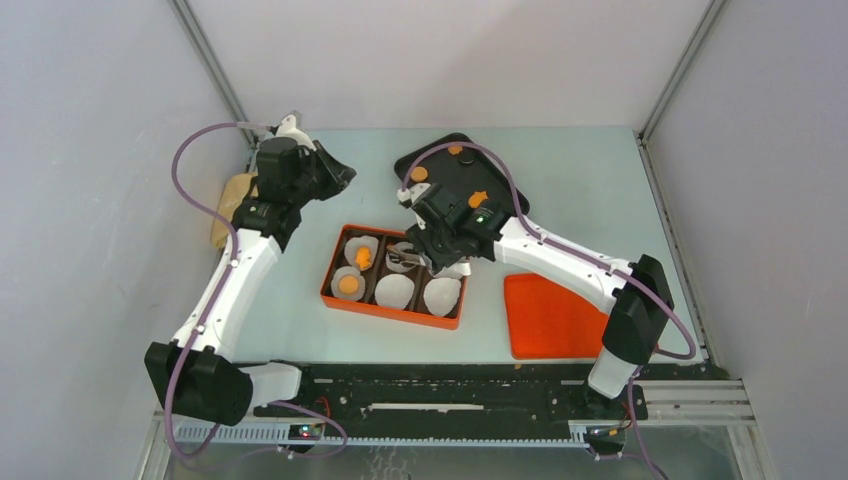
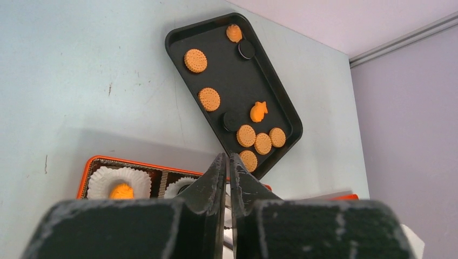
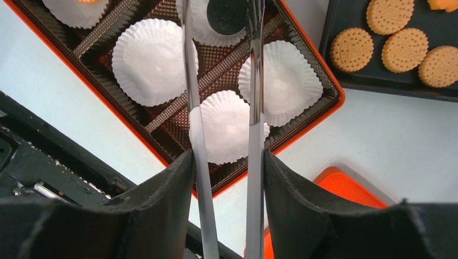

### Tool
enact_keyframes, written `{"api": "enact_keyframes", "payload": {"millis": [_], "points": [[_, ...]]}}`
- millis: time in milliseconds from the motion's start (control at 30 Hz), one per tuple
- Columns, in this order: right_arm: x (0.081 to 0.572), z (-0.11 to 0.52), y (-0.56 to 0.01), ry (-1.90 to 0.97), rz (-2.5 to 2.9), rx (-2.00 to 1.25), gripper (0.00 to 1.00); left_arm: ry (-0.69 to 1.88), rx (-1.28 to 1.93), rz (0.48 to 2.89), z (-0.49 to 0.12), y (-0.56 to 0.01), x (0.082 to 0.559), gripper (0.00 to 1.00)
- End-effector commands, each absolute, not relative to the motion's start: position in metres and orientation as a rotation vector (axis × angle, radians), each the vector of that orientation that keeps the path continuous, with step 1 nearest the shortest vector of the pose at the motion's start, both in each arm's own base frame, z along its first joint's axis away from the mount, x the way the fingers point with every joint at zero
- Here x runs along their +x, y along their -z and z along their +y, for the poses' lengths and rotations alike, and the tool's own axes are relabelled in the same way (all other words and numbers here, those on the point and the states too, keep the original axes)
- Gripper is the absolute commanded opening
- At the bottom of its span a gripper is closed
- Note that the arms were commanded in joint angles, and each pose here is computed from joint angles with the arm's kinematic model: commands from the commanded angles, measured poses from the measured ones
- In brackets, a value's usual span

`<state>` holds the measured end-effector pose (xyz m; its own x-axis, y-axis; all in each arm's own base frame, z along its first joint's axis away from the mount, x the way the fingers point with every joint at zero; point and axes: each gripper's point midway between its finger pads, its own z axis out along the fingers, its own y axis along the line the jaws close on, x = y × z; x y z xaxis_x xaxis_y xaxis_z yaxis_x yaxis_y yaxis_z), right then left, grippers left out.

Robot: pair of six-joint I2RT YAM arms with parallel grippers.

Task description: Pack the cookies

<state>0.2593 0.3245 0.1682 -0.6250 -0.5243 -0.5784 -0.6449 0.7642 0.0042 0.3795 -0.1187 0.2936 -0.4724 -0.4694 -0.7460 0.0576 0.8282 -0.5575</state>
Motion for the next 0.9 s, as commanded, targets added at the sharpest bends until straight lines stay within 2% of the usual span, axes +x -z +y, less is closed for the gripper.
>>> {"api": "enact_keyframes", "payload": {"millis": [0, 233, 367, 700, 867], "points": [[0.273, 0.333, -0.224, -0.35, 2.249, -0.788, 0.52, 0.64, -0.297, 1.95, -0.115, -0.301, 0.377, 0.1], [0.286, 0.314, -0.271, -0.329, 2.149, -0.695, 0.49, 0.645, -0.287, 1.934, -0.115, -0.306, 0.376, 0.1], [0.306, 0.296, -0.278, -0.3, 2.145, -0.615, 0.49, 0.654, -0.285, 1.939, -0.117, -0.304, 0.378, 0.1], [0.373, 0.266, -0.219, -0.127, 2.263, -0.489, 0.49, 0.661, -0.281, 1.945, -0.119, -0.301, 0.382, 0.1], [0.384, 0.261, -0.184, -0.098, 2.338, -0.487, 0.5, 0.646, -0.286, 1.949, -0.116, -0.299, 0.383, 0.1]]}}
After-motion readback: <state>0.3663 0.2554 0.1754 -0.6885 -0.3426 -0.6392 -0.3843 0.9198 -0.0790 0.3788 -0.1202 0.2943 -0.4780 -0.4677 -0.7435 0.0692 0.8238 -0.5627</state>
